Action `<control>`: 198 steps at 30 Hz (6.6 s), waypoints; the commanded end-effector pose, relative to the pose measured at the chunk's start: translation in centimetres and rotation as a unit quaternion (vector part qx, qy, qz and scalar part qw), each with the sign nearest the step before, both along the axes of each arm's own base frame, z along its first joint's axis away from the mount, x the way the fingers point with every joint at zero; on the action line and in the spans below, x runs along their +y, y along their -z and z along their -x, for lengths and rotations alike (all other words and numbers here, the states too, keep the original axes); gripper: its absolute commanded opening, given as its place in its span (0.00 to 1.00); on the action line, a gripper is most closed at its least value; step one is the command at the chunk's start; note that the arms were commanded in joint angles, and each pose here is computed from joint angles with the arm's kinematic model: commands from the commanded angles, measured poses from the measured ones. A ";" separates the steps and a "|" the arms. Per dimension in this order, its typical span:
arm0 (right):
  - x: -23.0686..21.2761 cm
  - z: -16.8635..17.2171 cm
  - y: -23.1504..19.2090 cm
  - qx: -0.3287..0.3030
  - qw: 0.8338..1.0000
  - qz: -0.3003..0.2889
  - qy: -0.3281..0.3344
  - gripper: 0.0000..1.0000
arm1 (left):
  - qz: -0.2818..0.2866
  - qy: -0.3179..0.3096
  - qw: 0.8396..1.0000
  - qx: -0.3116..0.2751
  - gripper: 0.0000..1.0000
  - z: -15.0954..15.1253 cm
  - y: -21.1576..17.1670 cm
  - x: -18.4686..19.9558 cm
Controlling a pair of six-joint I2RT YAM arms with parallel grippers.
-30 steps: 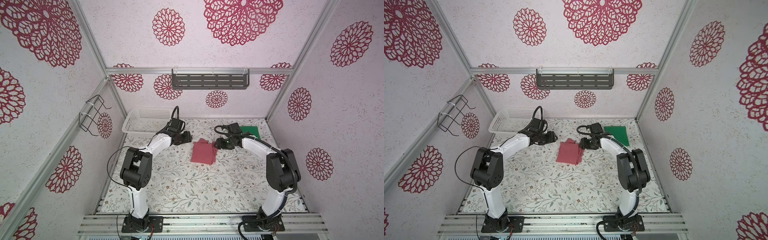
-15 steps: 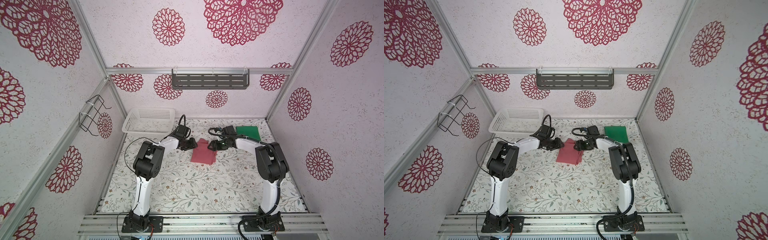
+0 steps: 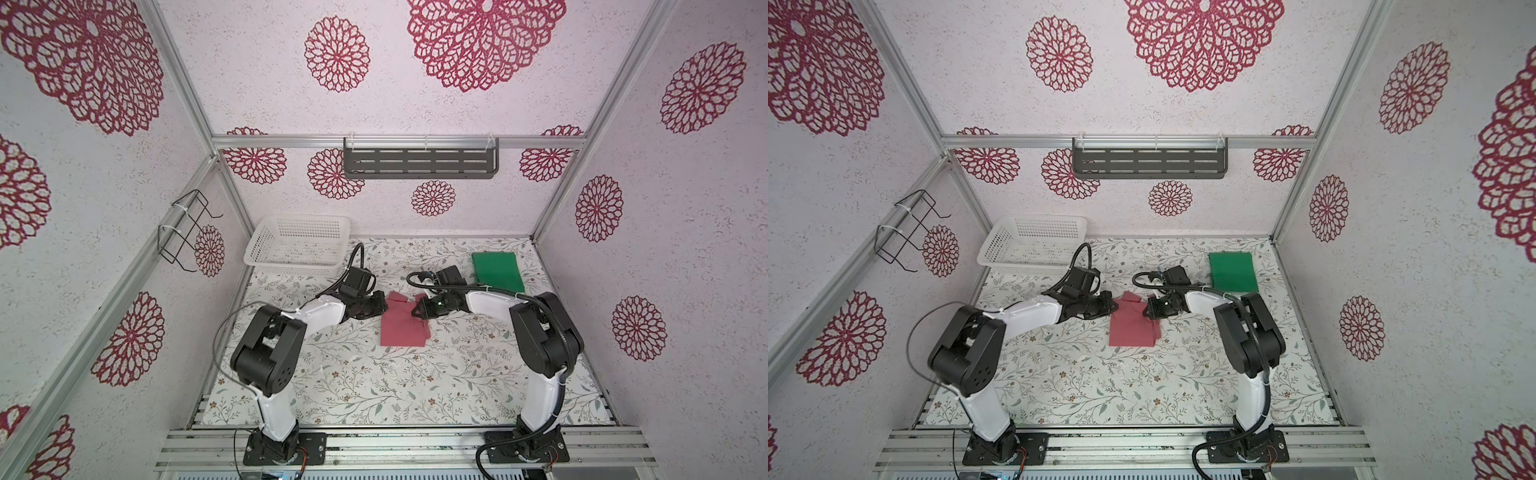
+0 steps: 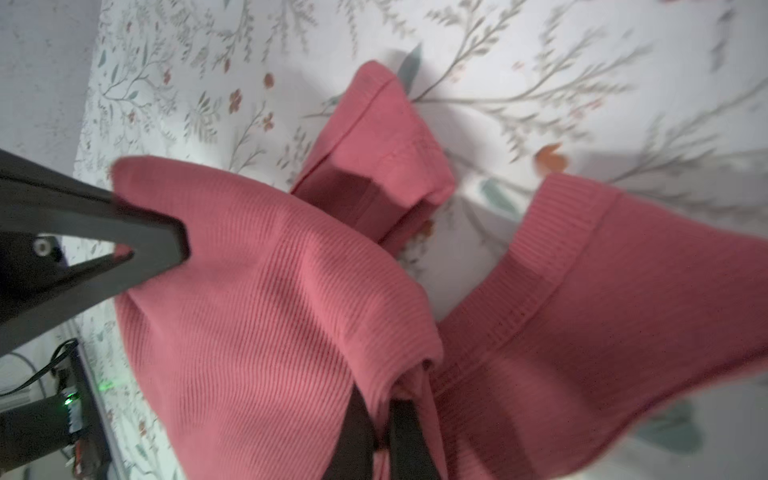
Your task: Fold and stack the tank tops
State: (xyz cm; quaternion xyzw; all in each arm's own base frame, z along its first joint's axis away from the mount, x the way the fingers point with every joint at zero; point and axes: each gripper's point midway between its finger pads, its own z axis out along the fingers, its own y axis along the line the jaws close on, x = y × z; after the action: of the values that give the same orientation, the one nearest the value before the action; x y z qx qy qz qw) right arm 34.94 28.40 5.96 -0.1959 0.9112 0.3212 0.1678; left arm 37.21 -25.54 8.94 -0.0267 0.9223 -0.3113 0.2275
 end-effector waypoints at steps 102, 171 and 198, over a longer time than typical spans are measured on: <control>-4.0 -1.8 0.4 0.028 0.971 -0.107 0.212 0.00 | 0.087 0.006 0.995 -0.052 0.00 -8.6 0.9 -1.4; -7.1 4.4 -5.1 -0.016 0.973 -0.050 0.226 0.34 | -0.051 -0.099 0.993 0.036 0.58 6.7 1.1 2.2; -2.9 1.1 0.8 0.050 0.970 -0.092 0.220 0.78 | 0.023 0.027 0.997 0.066 0.79 1.7 5.7 0.1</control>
State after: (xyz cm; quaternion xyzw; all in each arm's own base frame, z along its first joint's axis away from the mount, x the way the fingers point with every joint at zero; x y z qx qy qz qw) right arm 33.24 24.24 4.55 0.0378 0.9180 0.3419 0.1975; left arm 35.61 -24.23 3.42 -0.0339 0.9373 -0.3115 0.1526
